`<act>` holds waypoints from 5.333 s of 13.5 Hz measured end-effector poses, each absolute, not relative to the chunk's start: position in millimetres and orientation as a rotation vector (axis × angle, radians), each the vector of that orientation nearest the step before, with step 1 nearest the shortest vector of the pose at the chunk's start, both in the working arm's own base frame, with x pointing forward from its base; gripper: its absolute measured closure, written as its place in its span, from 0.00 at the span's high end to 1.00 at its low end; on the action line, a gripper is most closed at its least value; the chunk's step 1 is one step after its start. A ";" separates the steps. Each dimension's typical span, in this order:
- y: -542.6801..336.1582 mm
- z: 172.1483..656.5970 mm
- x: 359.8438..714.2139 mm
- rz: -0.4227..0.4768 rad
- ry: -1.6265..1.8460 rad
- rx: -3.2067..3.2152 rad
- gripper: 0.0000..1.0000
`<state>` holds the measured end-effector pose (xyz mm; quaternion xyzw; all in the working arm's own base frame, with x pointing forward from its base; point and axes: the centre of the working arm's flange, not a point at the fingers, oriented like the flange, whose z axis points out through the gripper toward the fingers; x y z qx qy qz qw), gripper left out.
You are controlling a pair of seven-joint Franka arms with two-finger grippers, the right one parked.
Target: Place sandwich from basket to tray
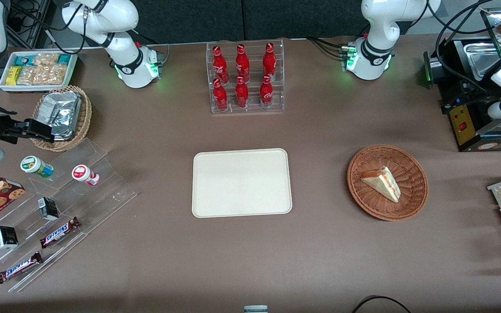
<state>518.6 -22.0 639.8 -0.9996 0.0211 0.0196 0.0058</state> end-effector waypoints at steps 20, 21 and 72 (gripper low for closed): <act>-65.1 408.2 634.5 0.216 -1.164 -2.831 1.00; -68.7 394.9 636.5 0.234 -1.182 -2.813 1.00; -495.4 350.7 560.5 -0.022 -0.466 -3.144 0.16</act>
